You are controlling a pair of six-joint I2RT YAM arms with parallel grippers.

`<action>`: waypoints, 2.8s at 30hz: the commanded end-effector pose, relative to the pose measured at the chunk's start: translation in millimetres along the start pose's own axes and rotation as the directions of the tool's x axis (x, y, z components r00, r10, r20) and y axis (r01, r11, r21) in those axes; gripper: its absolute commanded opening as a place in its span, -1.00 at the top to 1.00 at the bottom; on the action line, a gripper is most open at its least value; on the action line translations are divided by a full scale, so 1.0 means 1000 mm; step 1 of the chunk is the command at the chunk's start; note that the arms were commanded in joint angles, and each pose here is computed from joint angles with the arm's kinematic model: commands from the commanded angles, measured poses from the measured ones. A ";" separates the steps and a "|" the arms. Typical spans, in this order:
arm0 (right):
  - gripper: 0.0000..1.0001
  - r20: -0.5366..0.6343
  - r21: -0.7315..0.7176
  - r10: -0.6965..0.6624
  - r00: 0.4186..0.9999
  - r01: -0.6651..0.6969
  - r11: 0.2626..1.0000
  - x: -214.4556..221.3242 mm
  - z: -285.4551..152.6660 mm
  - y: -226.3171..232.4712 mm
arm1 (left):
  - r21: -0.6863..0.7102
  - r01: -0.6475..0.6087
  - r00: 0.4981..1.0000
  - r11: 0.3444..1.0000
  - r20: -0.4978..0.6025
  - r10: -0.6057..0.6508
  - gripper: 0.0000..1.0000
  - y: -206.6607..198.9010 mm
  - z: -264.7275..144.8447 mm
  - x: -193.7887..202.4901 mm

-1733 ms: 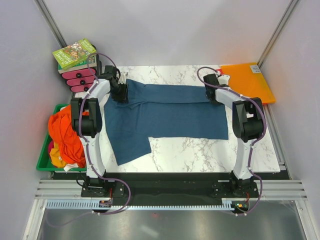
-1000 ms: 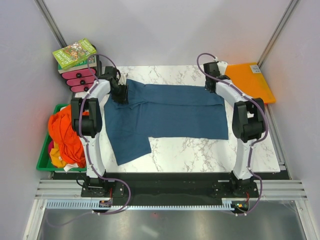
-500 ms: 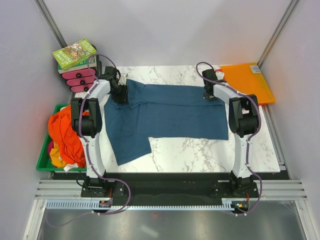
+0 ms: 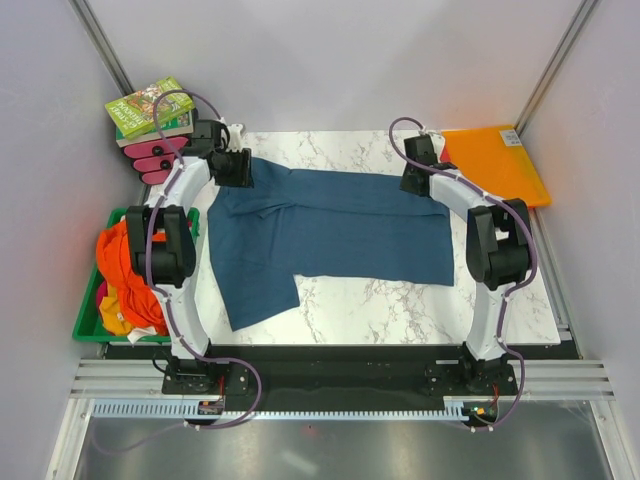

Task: Fold and stack the t-shirts
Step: Fold the flattened tshirt in 1/3 of the way

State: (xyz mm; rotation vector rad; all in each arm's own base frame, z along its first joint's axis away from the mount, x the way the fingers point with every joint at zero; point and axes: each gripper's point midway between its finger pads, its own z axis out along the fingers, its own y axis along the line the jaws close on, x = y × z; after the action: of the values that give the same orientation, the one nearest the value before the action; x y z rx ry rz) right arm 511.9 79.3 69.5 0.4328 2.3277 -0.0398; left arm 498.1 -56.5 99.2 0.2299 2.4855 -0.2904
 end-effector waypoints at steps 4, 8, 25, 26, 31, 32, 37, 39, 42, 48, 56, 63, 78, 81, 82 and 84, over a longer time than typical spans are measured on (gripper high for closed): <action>0.45 0.098 -0.129 -0.021 0.995 0.034 0.991 -0.028 -0.036 0.047 | 0.038 0.005 0.999 0.999 0.035 -0.006 0.20 -0.008 -0.006 -0.003; 0.67 0.059 -0.168 -0.065 0.996 0.075 0.983 0.000 -0.038 0.067 | 0.094 0.003 1.000 0.996 -0.007 -0.003 0.69 -0.018 -0.001 0.017; 0.43 -0.012 -0.599 -0.246 0.969 0.191 0.778 0.101 -0.100 0.277 | 0.009 -0.002 0.999 1.000 -0.039 0.002 0.32 0.013 0.042 -0.016; 0.43 -0.023 -0.598 -0.264 0.964 0.198 0.776 0.114 -0.094 0.282 | 0.012 -0.003 0.999 1.000 -0.042 0.003 0.32 0.013 0.045 -0.017; 0.39 -0.023 -0.671 -0.280 0.960 0.193 0.716 0.129 -0.107 0.324 | 0.008 0.005 0.995 1.000 -0.097 -0.004 0.34 0.017 0.058 -0.002; 0.38 -0.033 -0.673 -0.289 0.957 0.193 0.714 0.138 -0.102 0.328 | 0.006 0.001 0.995 1.000 -0.096 -0.001 0.34 0.018 0.059 -0.003; 0.34 -0.007 -0.706 -0.269 0.963 0.186 0.684 0.134 -0.111 0.354 | 0.016 0.005 0.994 1.000 -0.112 -0.003 0.35 0.017 0.061 0.003; 0.33 -0.005 -0.713 -0.256 0.967 0.176 0.679 0.133 -0.110 0.362 | 0.025 0.008 0.993 1.000 -0.119 -0.005 0.35 0.015 0.062 0.006; 0.31 -0.014 -0.724 -0.233 0.972 0.151 0.673 0.136 -0.109 0.370 | 0.033 0.016 0.993 0.999 -0.120 -0.012 0.36 0.014 0.062 0.006; 0.30 -0.054 -0.727 -0.235 0.971 0.123 0.676 0.154 -0.099 0.375 | 0.036 0.015 0.992 0.999 -0.122 -0.011 0.36 0.013 0.062 0.008; 0.29 -0.092 -0.740 -0.225 0.970 0.085 0.668 0.172 -0.089 0.381 | 0.052 0.028 0.990 0.998 -0.136 -0.021 0.36 0.010 0.063 0.013; 0.28 -0.098 -0.744 -0.192 0.977 0.056 0.666 0.175 -0.087 0.386 | 0.056 0.030 0.989 0.998 -0.149 -0.021 0.37 0.009 0.064 0.019; 0.56 -0.108 -0.707 -0.156 0.982 0.035 0.706 0.184 -0.073 0.380 | 0.063 0.029 0.987 0.998 -0.159 -0.019 0.38 0.008 0.065 0.024; 0.73 -0.110 -0.694 -0.161 0.981 0.040 0.719 0.186 -0.071 0.376 | 0.059 0.026 0.987 0.998 -0.160 -0.016 0.39 0.009 0.065 0.024; 0.77 -0.111 -0.692 -0.166 0.980 0.044 0.721 0.188 -0.070 0.374 | 0.061 0.026 0.987 0.998 -0.160 -0.016 0.39 0.008 0.065 0.024; 0.85 -0.114 -0.689 -0.169 0.979 0.045 0.724 0.190 -0.070 0.372 | 0.064 0.029 0.986 0.998 -0.163 -0.018 0.39 0.008 0.065 0.026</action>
State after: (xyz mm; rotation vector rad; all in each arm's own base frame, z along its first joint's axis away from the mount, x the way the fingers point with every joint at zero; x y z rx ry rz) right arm 458.4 498.6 35.0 -0.1011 2.3224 0.8379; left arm 519.3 -62.1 27.9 0.2251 2.6513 -0.3531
